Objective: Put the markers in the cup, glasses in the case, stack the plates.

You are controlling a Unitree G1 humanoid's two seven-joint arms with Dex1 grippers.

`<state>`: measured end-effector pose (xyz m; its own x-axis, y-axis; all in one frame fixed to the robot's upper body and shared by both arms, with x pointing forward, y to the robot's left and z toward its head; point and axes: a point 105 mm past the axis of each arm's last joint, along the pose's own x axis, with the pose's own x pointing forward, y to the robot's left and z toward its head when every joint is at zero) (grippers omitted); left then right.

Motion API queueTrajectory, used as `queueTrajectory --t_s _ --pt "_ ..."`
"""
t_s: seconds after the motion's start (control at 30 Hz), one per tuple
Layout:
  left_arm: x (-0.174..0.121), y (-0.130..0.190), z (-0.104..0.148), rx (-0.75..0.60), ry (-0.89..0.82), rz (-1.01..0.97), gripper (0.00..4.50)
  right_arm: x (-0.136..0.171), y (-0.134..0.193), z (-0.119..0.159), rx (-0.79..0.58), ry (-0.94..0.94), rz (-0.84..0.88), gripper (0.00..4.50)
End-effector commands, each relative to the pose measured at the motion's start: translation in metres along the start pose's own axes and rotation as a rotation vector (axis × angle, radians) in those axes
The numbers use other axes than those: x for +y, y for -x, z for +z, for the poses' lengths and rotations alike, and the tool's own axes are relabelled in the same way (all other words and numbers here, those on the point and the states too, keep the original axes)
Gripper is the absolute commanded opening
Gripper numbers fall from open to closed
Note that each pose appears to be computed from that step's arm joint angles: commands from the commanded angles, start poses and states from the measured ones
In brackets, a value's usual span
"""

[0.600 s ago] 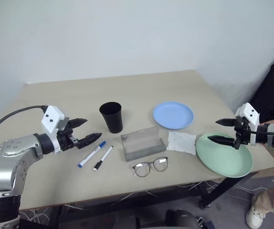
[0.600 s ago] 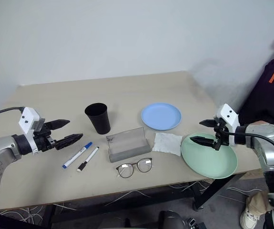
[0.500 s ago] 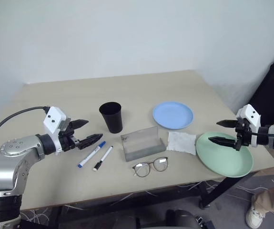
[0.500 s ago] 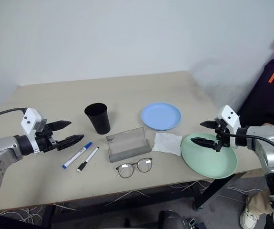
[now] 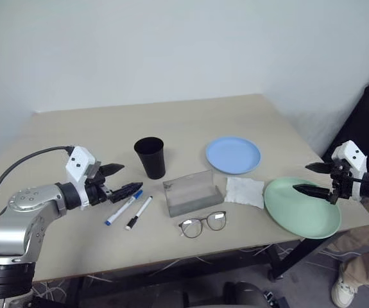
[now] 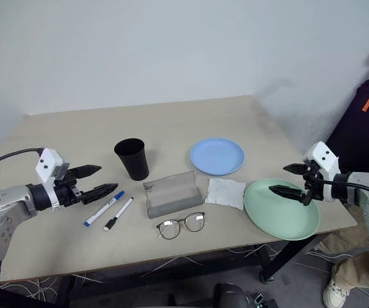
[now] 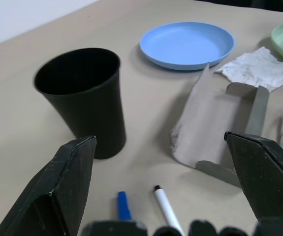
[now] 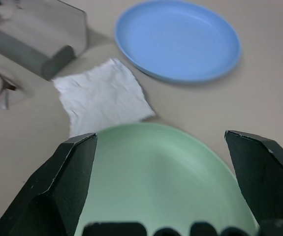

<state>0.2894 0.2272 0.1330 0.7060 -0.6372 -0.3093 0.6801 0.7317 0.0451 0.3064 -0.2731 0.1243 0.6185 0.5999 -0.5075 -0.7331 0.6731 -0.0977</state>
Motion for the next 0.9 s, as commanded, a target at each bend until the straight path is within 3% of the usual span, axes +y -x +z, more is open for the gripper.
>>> queueTrajectory --t_s 0.03,0.3,0.53,0.9 --pt "-0.003 -0.001 0.009 -0.022 -0.042 -0.009 4.43 -0.010 0.013 0.005 -0.008 0.009 -0.051 4.50" --pt "-0.009 -0.001 -0.002 -0.013 -0.055 -0.021 4.43 -0.023 0.018 -0.010 0.029 -0.040 -0.111 4.50" --pt "-0.013 -0.002 -0.001 -0.024 -0.078 -0.043 4.43 -0.036 0.019 -0.041 0.077 -0.141 -0.205 4.50" --pt "-0.024 -0.002 0.003 -0.042 -0.125 -0.135 4.43 -0.039 0.016 -0.088 0.133 -0.446 -0.295 4.50"
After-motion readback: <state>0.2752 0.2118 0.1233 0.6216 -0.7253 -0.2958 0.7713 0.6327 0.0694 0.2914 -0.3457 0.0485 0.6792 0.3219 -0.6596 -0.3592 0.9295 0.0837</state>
